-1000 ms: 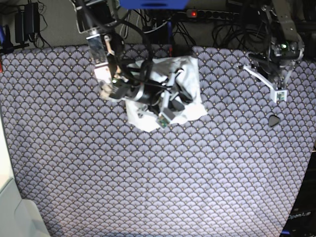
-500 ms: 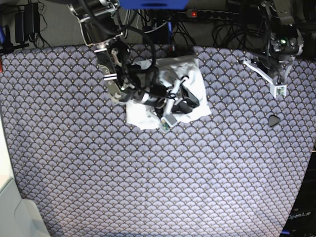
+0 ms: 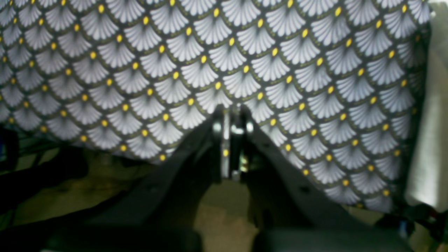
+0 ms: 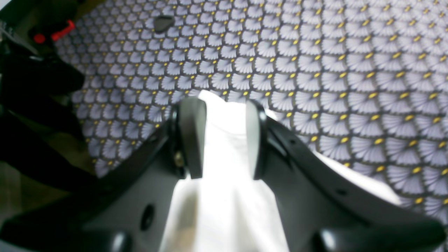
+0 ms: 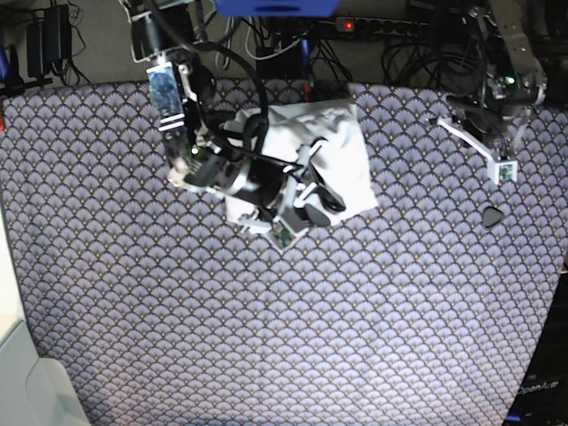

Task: Fold the T-shirt properly
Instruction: 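Press and tuck the folded bundle with the right gripper, then grasp the bundle edges with both grippers and gather them together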

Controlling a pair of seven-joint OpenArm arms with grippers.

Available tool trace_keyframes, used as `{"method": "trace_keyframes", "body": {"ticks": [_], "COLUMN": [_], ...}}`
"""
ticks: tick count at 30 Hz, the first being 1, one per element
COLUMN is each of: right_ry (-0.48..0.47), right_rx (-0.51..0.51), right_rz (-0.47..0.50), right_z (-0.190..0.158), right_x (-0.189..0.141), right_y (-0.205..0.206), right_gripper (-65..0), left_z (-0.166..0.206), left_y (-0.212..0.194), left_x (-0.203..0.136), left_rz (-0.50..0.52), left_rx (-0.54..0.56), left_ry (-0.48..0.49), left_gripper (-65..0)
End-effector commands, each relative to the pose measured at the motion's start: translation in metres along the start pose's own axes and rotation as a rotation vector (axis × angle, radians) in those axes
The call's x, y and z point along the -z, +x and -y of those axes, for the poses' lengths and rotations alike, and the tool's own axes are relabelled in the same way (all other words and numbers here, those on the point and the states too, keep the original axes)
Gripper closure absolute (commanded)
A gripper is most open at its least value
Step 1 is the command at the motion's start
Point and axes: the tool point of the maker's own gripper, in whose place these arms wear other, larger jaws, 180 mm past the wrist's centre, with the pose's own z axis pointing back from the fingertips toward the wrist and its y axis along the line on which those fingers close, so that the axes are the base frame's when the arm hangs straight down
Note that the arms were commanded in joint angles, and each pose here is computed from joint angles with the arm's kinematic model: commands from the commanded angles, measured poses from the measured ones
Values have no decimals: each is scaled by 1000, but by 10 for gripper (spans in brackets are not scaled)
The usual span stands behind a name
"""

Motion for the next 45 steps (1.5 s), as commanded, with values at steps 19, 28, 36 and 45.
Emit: {"method": "trace_keyframes", "body": {"ticks": [19, 28, 36, 45], "right_ry": [-54, -73, -74, -85], "right_rx": [-156, -147, -151, -169], "right_rz": [-30, -41, -55, -77], "right_z": [17, 23, 25, 32], "right_x": [-52, -57, -59, -65], "right_y": [-1, -7, -11, -15], "right_gripper": [-190, -190, -190, -190], "left_z": [76, 122, 172, 188], "left_y": [50, 23, 6, -11], "left_x": [-11, 22, 32, 46], "left_rz": [176, 51, 19, -53], "left_rx": [-163, -252, -231, -288], "left_ry": [-460, -570, -665, -686], "left_gripper": [-572, -572, -572, -572]}}
